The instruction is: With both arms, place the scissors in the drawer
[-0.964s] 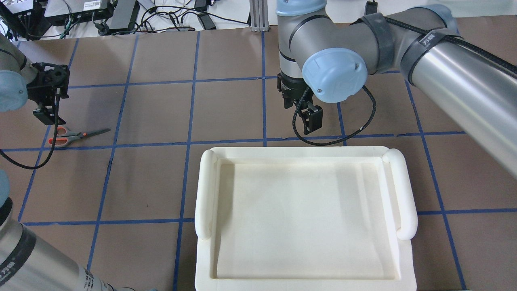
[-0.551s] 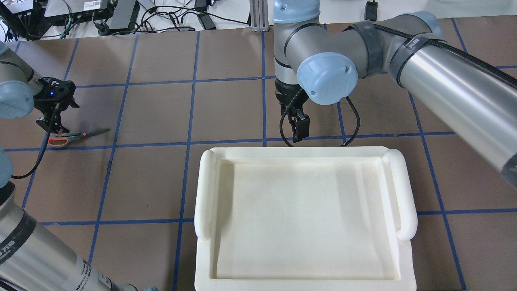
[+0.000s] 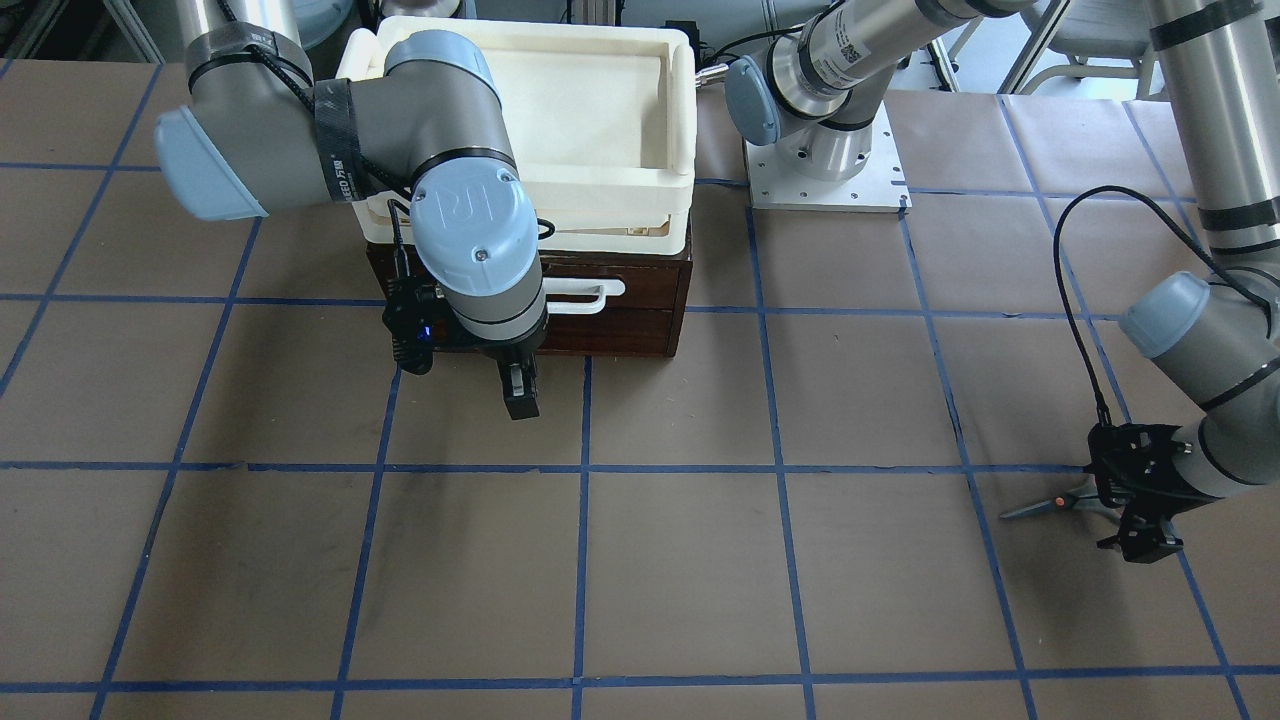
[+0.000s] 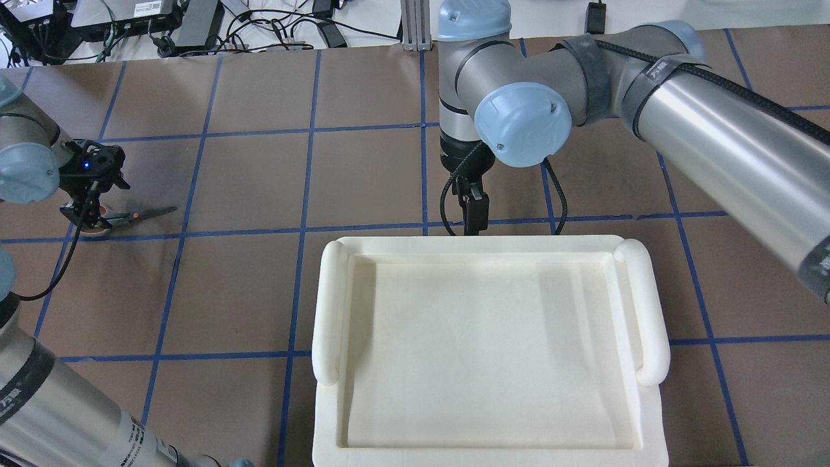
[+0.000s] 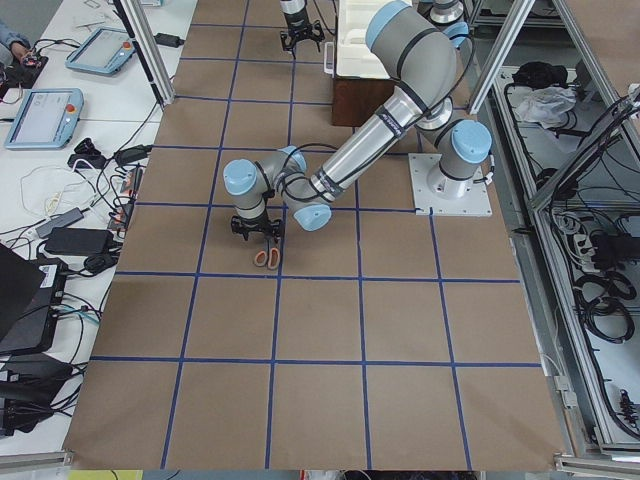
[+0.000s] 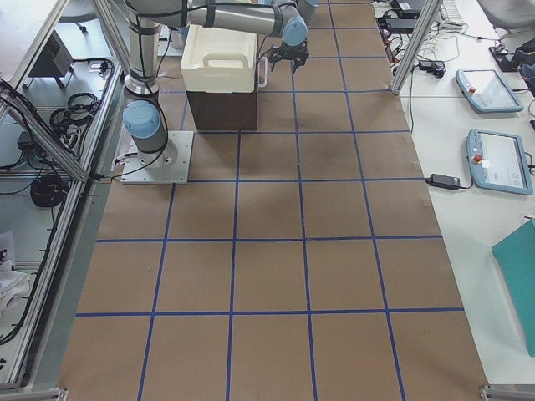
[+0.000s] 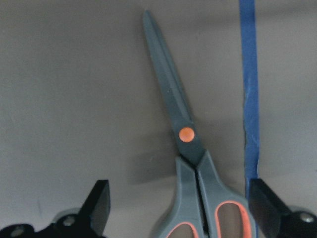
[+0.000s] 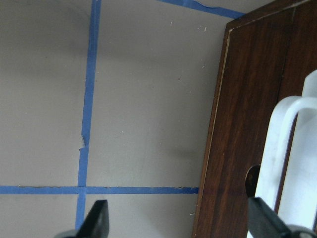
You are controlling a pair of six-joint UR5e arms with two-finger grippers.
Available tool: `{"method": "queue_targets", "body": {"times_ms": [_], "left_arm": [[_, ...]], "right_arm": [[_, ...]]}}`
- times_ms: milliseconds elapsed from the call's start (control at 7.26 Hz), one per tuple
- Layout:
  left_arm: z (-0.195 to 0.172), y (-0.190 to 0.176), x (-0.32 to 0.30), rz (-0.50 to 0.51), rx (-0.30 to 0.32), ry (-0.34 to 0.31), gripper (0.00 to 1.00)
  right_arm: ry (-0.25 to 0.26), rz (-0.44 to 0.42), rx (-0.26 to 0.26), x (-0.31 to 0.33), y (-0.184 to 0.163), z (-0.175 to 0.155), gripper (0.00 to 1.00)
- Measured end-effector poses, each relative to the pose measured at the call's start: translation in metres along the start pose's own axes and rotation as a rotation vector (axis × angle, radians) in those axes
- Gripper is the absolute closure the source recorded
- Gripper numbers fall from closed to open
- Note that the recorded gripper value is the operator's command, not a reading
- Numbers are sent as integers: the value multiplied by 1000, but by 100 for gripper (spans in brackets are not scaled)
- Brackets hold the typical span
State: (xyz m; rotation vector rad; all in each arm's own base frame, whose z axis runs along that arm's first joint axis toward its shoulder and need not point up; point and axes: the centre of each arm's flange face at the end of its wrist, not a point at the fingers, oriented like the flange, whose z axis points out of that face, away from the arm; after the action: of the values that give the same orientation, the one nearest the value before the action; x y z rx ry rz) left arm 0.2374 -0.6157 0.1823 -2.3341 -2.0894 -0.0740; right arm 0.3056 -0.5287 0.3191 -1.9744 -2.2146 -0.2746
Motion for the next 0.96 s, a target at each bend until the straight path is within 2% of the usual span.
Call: {"method": "queue_targets", "body": {"times_ms": [275, 551, 688, 964], "left_arm": [[8, 0, 7, 27, -35, -44, 1], [13, -3, 11, 33, -37, -55, 2], [15, -4, 12, 33, -34, -53, 10], [16, -2, 16, 27, -30, -51, 13]], "right_arm": [[23, 63, -9, -3, 1, 7, 0], [43, 102, -8, -3, 1, 11, 0], [50, 111, -6, -2, 1, 10, 0], [64, 120, -3, -2, 2, 5, 0]]}}
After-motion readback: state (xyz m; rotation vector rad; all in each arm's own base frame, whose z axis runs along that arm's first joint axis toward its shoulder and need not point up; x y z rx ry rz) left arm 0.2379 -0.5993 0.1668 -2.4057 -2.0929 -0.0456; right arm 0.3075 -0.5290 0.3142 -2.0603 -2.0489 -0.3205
